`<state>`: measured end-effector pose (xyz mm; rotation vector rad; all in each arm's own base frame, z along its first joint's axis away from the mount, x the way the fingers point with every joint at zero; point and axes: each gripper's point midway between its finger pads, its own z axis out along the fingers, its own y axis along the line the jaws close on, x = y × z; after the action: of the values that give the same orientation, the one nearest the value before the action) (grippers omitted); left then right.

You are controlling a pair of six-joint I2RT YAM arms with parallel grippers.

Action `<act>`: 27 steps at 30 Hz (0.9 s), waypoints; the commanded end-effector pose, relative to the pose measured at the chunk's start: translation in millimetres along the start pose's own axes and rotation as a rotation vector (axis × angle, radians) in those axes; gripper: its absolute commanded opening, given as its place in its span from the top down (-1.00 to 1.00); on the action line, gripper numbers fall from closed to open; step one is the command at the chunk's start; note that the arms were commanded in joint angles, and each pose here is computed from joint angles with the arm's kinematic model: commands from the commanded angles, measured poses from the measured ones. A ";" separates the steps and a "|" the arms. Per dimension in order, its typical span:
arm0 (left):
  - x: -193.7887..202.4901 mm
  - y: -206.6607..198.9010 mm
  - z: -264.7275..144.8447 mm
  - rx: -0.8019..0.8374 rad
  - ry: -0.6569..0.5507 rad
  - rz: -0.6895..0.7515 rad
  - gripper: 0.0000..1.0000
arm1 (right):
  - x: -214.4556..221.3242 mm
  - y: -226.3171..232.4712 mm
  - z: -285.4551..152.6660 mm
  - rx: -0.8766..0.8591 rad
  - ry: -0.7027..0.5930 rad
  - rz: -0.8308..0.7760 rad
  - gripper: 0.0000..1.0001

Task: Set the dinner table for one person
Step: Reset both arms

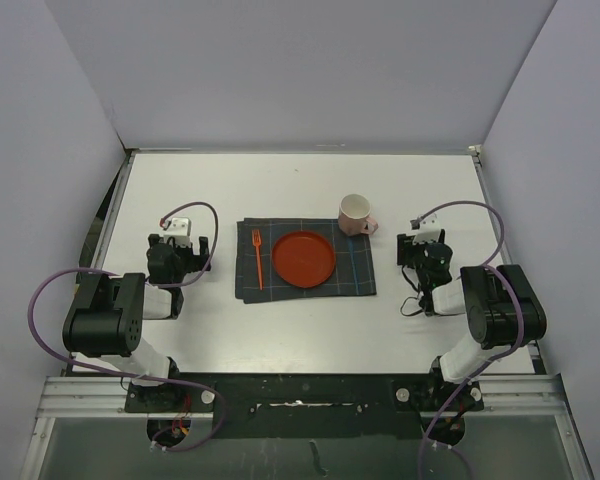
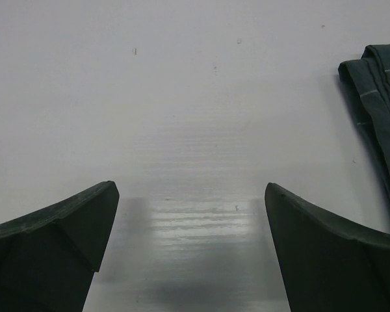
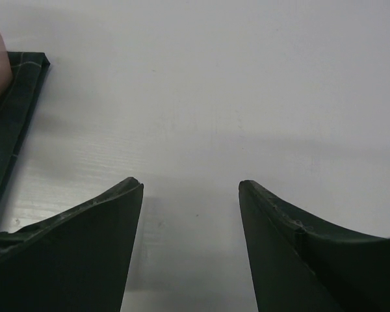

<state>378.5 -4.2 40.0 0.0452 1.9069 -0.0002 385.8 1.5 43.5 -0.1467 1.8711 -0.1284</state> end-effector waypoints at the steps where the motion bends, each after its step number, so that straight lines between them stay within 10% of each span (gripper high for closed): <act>1: -17.4 -1.3 7.3 0.011 -0.052 -0.014 -0.96 | -9.5 1.2 2.3 -0.003 -0.020 -0.024 -0.25; 9: -17.4 -1.3 7.4 0.011 -0.052 -0.014 -0.96 | -8.9 -0.6 3.6 0.031 -0.004 -0.017 -0.96; 27: -17.2 -1.4 7.3 0.011 -0.052 -0.014 -0.96 | -7.3 -2.5 6.8 0.009 0.010 0.007 -0.96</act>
<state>378.3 -4.2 39.7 0.0454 1.9084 -0.0006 381.0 0.4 29.6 -0.1564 1.9466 -0.1433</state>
